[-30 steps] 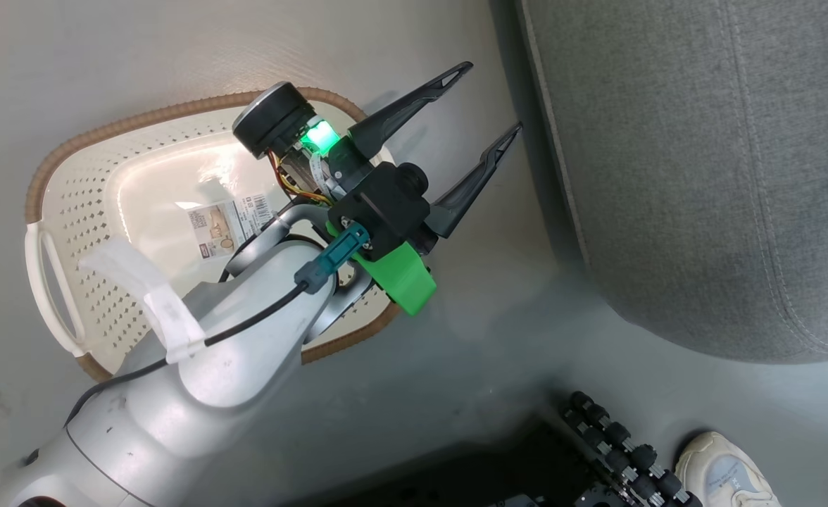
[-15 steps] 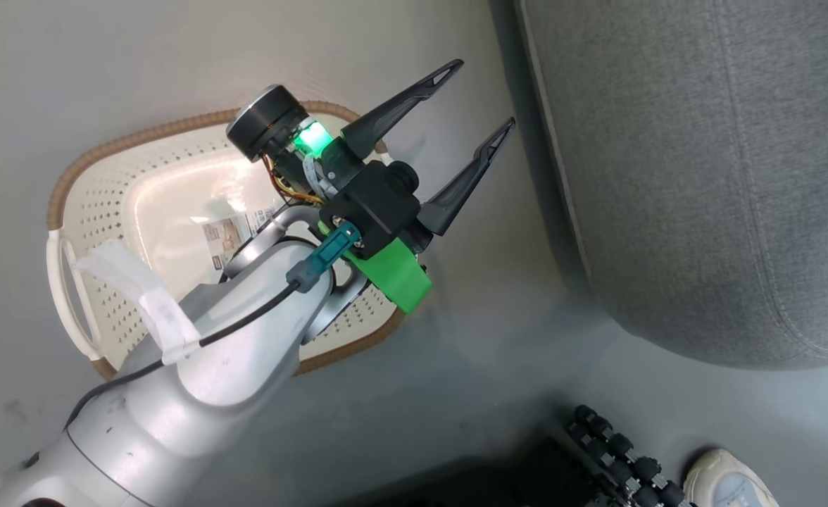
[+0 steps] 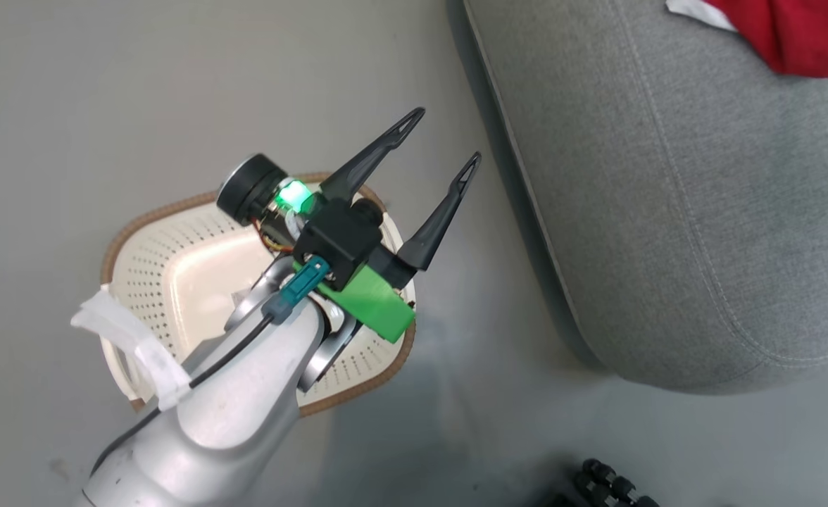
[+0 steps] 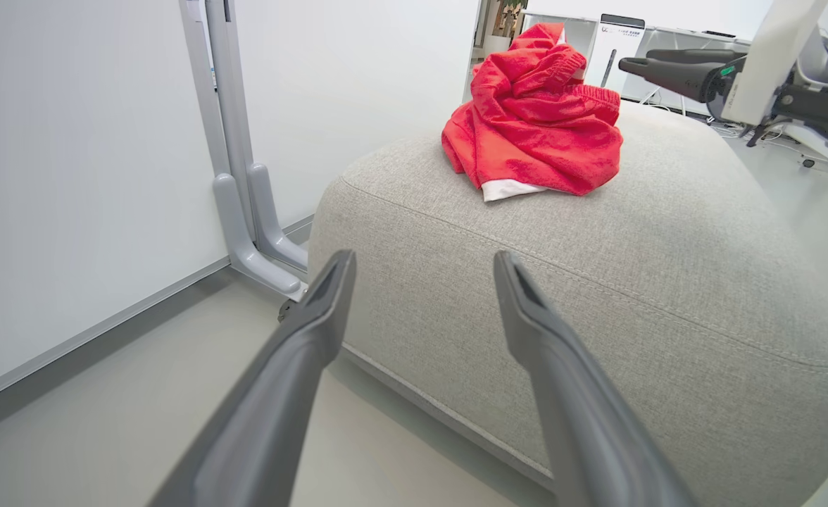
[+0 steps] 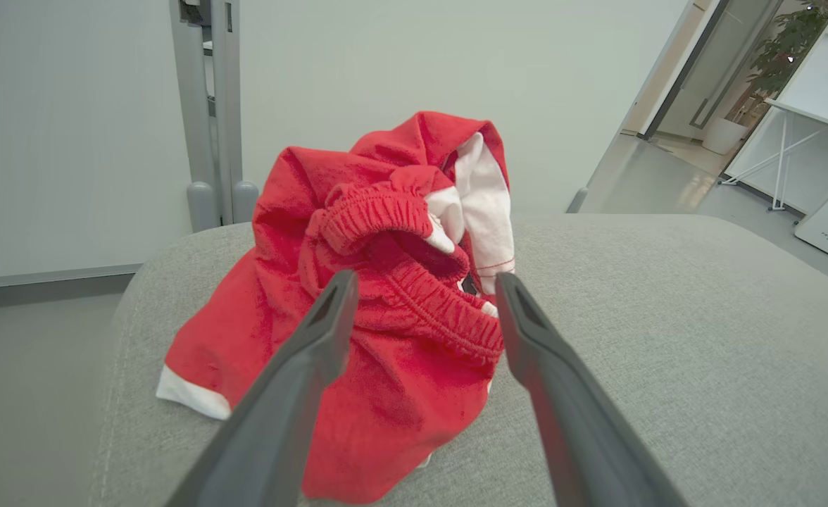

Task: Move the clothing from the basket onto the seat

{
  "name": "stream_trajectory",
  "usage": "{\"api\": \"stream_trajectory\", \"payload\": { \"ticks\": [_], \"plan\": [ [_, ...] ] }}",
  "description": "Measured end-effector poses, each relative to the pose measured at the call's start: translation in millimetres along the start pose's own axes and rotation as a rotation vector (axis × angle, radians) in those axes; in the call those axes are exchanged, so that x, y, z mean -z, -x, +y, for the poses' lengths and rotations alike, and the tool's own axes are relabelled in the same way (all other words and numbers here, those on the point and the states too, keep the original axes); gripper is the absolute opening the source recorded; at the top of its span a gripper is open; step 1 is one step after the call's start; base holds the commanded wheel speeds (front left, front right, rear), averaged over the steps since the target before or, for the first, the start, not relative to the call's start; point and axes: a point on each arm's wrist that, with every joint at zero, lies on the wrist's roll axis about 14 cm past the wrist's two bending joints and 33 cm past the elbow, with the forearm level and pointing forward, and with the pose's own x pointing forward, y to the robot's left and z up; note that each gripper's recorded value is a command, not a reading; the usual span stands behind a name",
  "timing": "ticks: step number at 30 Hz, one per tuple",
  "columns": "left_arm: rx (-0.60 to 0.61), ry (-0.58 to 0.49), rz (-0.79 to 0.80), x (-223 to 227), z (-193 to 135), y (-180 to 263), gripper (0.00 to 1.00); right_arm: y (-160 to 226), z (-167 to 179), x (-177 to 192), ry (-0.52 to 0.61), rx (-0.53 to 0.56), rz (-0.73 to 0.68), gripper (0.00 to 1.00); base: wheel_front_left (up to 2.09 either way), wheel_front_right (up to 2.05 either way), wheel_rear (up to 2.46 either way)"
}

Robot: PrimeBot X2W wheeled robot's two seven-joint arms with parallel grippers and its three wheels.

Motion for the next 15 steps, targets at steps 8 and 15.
{"api": "stream_trajectory", "payload": {
  "ticks": [8, 15],
  "plan": [
    [-0.100, -0.024, -0.030, -33.9, 0.6, 26.1, 1.00, 38.7, 42.1, -32.5, -0.072, -0.122, -0.082, 1.00, 0.00, 0.00, 0.00],
    [-0.241, -0.050, -0.064, -61.3, 18.5, 58.8, 1.00, 58.4, 91.4, -57.6, -0.161, -0.240, -0.146, 1.00, 0.00, 0.00, 0.00]
  ]
}}
